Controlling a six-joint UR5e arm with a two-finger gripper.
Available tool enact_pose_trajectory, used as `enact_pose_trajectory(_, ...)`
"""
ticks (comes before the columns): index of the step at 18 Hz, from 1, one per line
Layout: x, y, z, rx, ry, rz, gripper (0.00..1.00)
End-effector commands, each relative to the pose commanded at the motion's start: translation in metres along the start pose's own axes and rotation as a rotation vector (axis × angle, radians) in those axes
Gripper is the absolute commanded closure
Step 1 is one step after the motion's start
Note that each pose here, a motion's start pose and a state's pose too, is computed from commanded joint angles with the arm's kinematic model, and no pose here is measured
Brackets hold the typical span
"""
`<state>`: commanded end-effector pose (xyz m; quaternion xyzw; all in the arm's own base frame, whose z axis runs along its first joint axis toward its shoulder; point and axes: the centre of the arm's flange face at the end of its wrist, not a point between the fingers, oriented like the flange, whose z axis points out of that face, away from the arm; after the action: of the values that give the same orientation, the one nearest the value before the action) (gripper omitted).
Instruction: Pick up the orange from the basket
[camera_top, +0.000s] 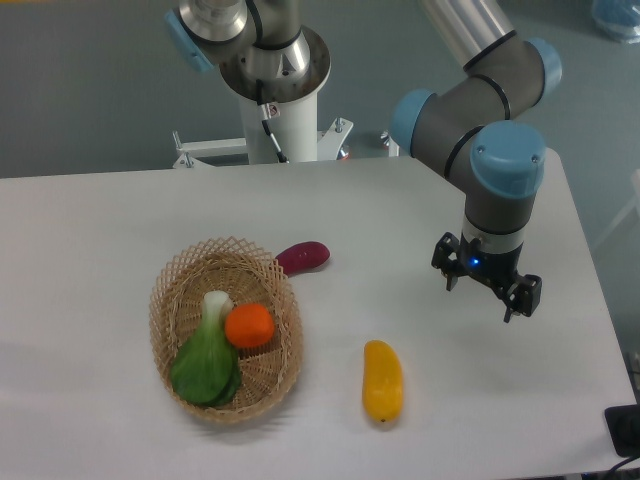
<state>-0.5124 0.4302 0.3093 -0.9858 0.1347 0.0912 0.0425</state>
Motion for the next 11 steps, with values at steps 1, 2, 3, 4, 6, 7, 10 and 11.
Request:
enact_pose_trajectory(1,0.0,0.0,-0.001,0.002,-0.001,0.002,0.0)
enact_pose_trajectory(2,0.0,0.001,0.0,0.001,0.0,0.002,0.0)
enact_pose_trajectory(3,0.0,0.001,-0.001,0.002,-0.001,0.0,0.0)
enact_pose_trajectory(4,0.001,0.0,-0.001,0.002,-0.001,0.003,0.0)
enact_pose_trajectory(6,0.002,-0.002,0.0,0.004,0.001,0.005,0.0)
enact_pose_trajectory(7,0.004,-0.002,0.002,0.004,0.006,-0.003,0.0)
enact_pose_trajectory(10,0.01,-0.007,-0.007,0.045,0.008,-0.003,0.0)
enact_pose_trajectory(11,0.013,-0.01,-0.007,0.067,0.016,-0.003,0.0)
